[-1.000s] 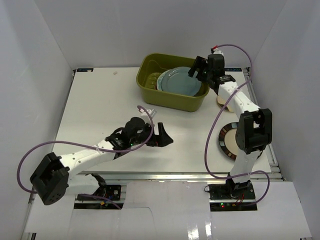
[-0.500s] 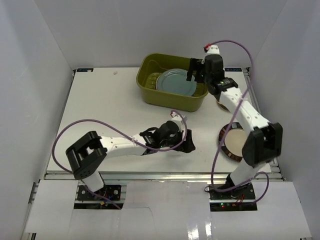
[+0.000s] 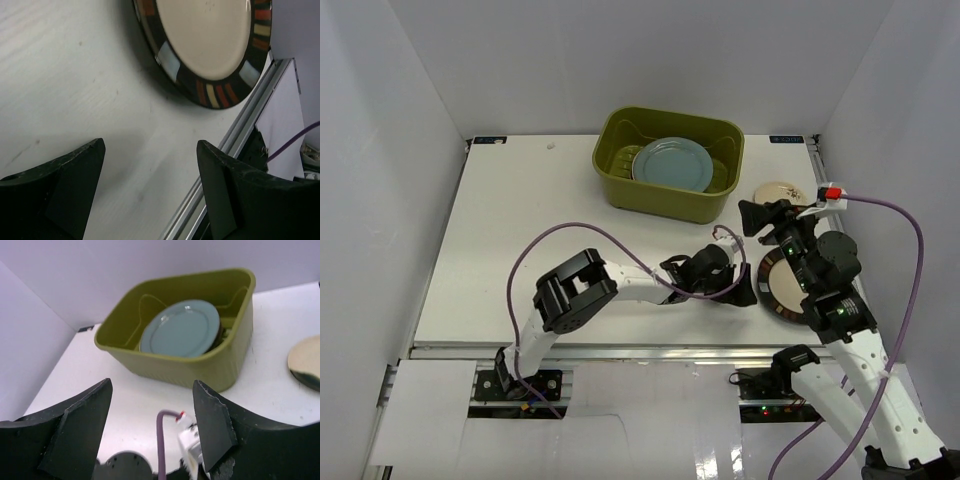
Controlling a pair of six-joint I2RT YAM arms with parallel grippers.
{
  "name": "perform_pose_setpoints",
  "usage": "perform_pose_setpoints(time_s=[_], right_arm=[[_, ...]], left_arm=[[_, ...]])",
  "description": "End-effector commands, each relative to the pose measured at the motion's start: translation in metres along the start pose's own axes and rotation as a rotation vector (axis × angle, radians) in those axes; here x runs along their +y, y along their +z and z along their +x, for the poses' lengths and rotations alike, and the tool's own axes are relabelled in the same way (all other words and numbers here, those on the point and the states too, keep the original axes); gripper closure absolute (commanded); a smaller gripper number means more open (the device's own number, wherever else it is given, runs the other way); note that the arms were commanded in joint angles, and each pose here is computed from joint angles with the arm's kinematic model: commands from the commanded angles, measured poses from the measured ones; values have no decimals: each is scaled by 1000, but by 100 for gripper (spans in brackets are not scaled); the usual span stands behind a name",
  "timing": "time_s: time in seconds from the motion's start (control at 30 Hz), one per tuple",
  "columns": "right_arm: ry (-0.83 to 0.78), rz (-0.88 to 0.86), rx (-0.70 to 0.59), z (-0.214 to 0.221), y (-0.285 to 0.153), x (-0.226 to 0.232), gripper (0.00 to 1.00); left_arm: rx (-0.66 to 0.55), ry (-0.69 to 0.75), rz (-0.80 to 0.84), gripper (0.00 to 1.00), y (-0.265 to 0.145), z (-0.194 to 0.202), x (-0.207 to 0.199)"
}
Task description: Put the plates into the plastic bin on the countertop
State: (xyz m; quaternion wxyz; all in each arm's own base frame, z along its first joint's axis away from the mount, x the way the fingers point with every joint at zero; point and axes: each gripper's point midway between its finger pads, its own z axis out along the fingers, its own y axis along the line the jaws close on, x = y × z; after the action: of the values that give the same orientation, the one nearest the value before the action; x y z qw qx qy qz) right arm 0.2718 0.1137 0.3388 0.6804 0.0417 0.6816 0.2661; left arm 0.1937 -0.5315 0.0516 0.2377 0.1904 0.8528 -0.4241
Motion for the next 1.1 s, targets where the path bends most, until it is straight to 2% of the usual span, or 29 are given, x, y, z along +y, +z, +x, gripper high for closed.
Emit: perform_pose_setpoints(time_s=[0.0, 0.07, 0.1, 0.13, 0.2, 0.37, 0.43, 0.47, 0.53, 0.57, 0.6, 0.63, 0.7, 0.73, 0.77, 0.8, 0.83, 0.9, 0.97, 1.03, 1.07], right_arm=[[43, -7, 3, 5, -12, 0, 28], [55, -37, 12, 8, -16, 5, 29], [57, -44, 15, 9, -17, 6, 28], [58, -47, 20, 12, -18, 5, 28], [66, -61, 19, 13, -21, 7, 28], [70, -62, 1, 13, -28, 6, 28], [74, -65, -12, 10, -30, 6, 29], [78, -70, -16, 9, -32, 7, 28], [79, -76, -21, 7, -34, 9, 29], [80, -82, -29, 5, -35, 10, 29], [80, -83, -31, 4, -36, 10, 29], [80, -80, -31, 3, -37, 10, 29], [85, -85, -46, -2, -40, 12, 29], [85, -90, -52, -5, -41, 13, 29], [88, -98, -60, -9, -43, 16, 28], [91, -99, -62, -11, -44, 17, 29], [94, -108, -66, -13, -46, 19, 29], [96, -116, -83, -22, -49, 23, 29], [94, -125, -109, -34, -55, 27, 29], [94, -128, -132, -43, -61, 29, 29], [92, -135, -156, -53, -67, 33, 29]], left_arm=[[-11, -24, 32, 14, 22, -10, -8], [-35, -33, 40, 15, 37, -21, -14], [-6, -44, 1, 16, 50, -9, 2], [-23, -44, 8, 16, 57, -20, -4], [-12, -71, -30, 17, 74, -12, 15], [-27, -148, -42, 27, 95, -18, 33], [-27, -162, -36, 38, 102, -16, 39], [-35, -163, -17, 58, 103, -17, 37], [-45, -161, 3, 84, 100, -19, 33], [-45, -160, 3, 94, 96, -15, 36], [-44, -154, 4, 100, 92, -14, 36], [-65, -145, 24, 100, 82, -23, 26], [-60, -146, 24, 100, 68, -14, 32], [-85, -138, 61, 100, 52, -27, 16], [-78, -136, 63, 100, 43, -17, 23], [-79, -127, 84, 100, 33, -18, 17], [-118, -114, 137, 100, 14, -35, -6], [-113, -104, 158, 100, -9, -30, -11], [-177, -70, 224, 100, -45, -57, -39], [-201, -58, 252, 100, -70, -68, -48], [-245, -52, 290, 100, -97, -88, -60]])
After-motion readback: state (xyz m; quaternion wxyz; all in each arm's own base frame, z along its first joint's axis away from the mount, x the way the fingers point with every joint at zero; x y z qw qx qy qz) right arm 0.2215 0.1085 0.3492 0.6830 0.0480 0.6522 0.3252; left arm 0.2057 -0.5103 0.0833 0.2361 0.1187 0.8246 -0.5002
